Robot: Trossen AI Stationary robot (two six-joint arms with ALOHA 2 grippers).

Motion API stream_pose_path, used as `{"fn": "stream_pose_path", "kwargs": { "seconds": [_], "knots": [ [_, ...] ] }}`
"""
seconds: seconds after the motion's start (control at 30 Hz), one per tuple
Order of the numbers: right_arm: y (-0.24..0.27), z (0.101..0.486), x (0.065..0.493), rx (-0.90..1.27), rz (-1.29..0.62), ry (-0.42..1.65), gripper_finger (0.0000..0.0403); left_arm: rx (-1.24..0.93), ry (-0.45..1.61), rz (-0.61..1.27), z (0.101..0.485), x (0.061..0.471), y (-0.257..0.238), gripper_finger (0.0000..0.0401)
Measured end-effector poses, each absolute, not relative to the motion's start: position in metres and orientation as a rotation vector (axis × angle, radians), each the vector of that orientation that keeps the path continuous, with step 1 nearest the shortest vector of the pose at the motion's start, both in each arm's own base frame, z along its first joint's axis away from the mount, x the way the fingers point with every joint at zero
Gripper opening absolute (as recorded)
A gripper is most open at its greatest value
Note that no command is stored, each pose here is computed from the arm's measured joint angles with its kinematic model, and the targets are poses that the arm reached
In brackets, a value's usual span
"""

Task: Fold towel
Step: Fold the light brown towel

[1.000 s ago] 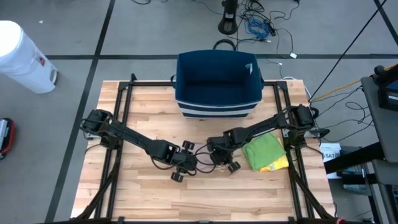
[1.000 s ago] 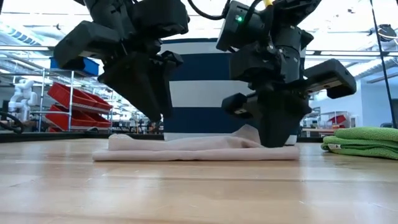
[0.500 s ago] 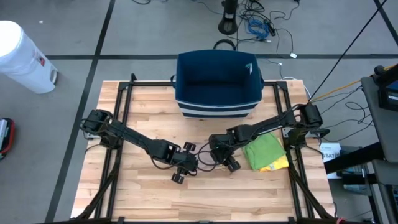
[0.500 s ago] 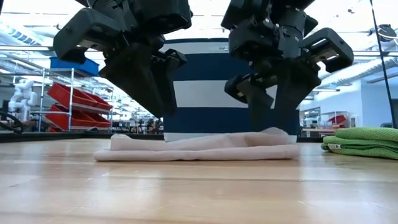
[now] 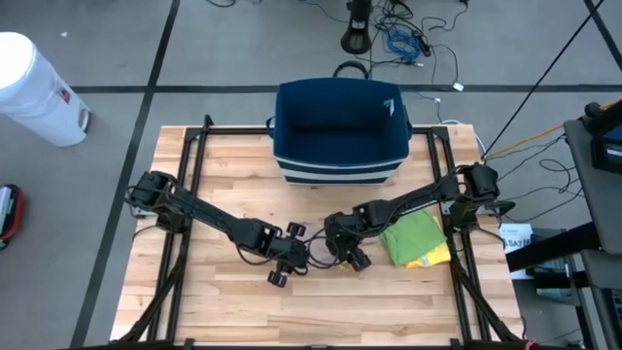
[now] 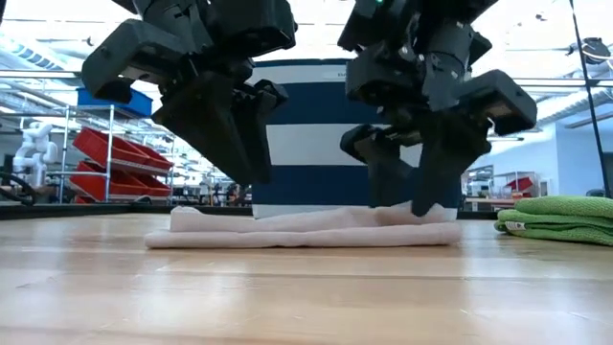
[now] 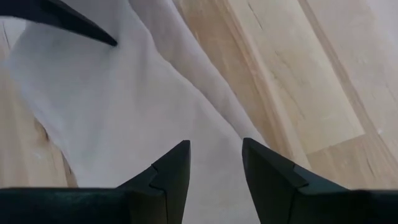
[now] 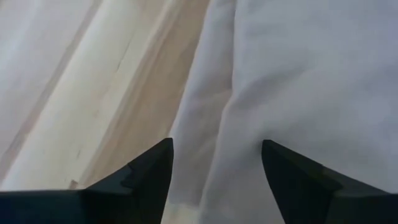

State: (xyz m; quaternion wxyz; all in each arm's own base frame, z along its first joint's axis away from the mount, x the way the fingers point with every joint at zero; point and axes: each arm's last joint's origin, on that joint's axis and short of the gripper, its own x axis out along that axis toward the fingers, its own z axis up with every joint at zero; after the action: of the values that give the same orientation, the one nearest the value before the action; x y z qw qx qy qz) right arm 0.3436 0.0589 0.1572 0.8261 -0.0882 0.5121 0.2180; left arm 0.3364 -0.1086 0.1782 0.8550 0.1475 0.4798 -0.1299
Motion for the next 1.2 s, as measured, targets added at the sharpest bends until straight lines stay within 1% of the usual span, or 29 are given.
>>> {"fn": "stream_pose_path", "kwargs": {
  "seconds": [0.27,0.37,0.5,0.57,0.67,0.9,0.93,1.0,1.2],
  "knots": [
    [0.058,0.136,0.338,-0.149,0.441,1.083,0.0236,0.309,1.031,-0.285,0.171,0.336,-0.113,0.0154],
    [0.058,0.135,0.337,-0.126,0.426,1.087,0.0236,0.277,1.017,-0.330,0.172,0.337,-0.115,0.0154],
    [0.058,0.135,0.338,-0.098,0.398,1.089,0.0227,0.263,0.997,-0.337,0.173,0.339,-0.117,0.0154],
    [0.059,0.135,0.337,-0.116,0.383,1.090,0.0211,0.264,0.996,-0.338,0.173,0.339,-0.117,0.0154],
    [0.060,0.135,0.337,-0.151,0.373,1.093,0.0169,0.264,0.996,-0.338,0.173,0.339,-0.117,0.0154],
    [0.060,0.134,0.336,-0.202,0.404,1.098,0.0029,0.266,0.996,-0.338,0.173,0.339,-0.117,0.0154],
    [0.060,0.134,0.335,-0.210,0.411,1.098,0.0015,0.268,0.995,-0.332,0.173,0.339,-0.117,0.0154],
    [0.060,0.134,0.335,-0.215,0.414,1.098,0.0009,0.270,0.995,-0.323,0.173,0.339,-0.117,0.0154],
    [0.061,0.134,0.335,-0.200,0.413,1.101,0.0043,0.271,0.995,-0.320,0.173,0.339,-0.117,0.0154]
  ]
}}
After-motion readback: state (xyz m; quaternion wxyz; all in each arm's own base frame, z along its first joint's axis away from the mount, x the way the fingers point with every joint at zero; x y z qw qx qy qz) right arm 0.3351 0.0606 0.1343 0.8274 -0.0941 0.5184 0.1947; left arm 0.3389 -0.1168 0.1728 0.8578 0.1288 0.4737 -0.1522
